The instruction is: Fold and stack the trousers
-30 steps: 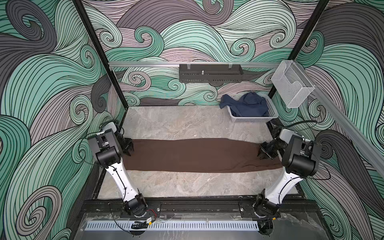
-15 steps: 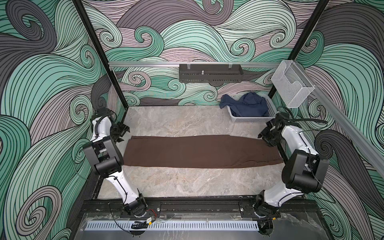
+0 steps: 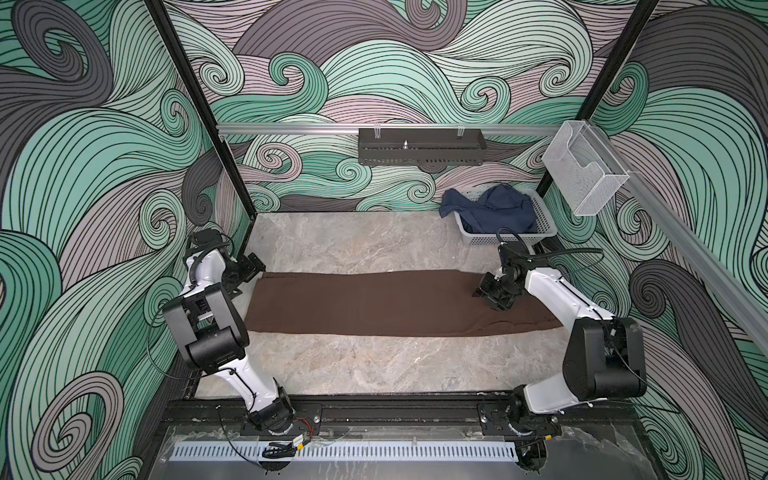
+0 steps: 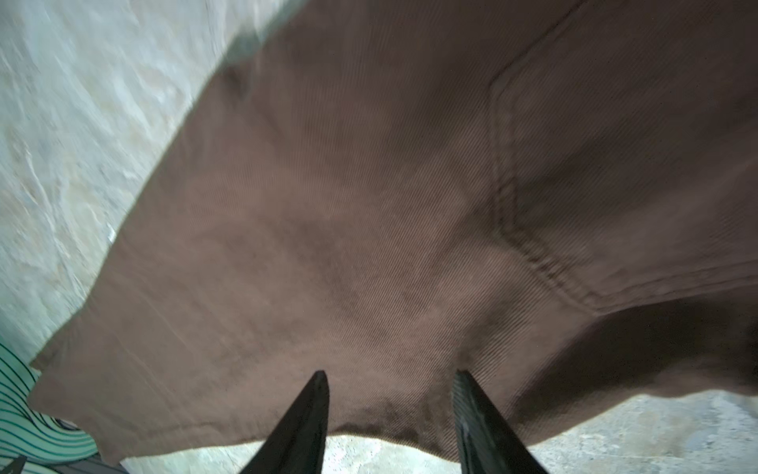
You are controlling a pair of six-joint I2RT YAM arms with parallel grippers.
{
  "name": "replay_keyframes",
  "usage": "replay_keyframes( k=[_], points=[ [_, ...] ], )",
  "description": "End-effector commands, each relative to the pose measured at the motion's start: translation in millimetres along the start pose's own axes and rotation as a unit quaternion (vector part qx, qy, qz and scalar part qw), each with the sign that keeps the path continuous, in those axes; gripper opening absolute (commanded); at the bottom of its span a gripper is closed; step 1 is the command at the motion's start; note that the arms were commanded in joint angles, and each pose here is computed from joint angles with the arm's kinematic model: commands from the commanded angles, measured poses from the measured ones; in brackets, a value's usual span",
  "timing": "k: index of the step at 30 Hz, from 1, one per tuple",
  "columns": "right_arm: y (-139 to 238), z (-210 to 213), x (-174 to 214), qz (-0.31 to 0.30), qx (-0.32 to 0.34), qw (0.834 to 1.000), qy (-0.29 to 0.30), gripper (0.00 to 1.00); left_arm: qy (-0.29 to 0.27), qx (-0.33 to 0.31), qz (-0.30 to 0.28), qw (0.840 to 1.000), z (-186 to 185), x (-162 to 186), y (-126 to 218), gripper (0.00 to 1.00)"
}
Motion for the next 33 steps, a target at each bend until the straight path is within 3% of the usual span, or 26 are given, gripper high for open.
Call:
replay_keyframes(
  k=[1,4,15,33],
  points=[
    [-3,15,8,0.004,-0.020,1.000,0.014,0.50,-0.024,0.014,0.010,1.000,-4,-8,-2,0.99],
    [-9,31,18,0.018,-0.026,0.999,0.035,0.50,-0.026,0.014,0.040,0.999,0,-4,-17,0.97],
    [-36,78,46,0.072,-0.044,0.993,0.085,0.49,-0.073,-0.008,0.068,0.995,10,2,-37,0.97],
    [-52,88,60,0.106,-0.016,0.987,0.116,0.49,-0.118,-0.067,0.100,0.986,25,2,-58,0.93]
  ],
)
Point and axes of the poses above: each gripper's point midway between its finger pads, its own y axis back along the fingers, its own z axis along the line the jaws close on, x = y × z, the point moved 9 cm from there along y, back along the fingers, and after that the axes turned 3 degrees about y, right-handed, at the moved point
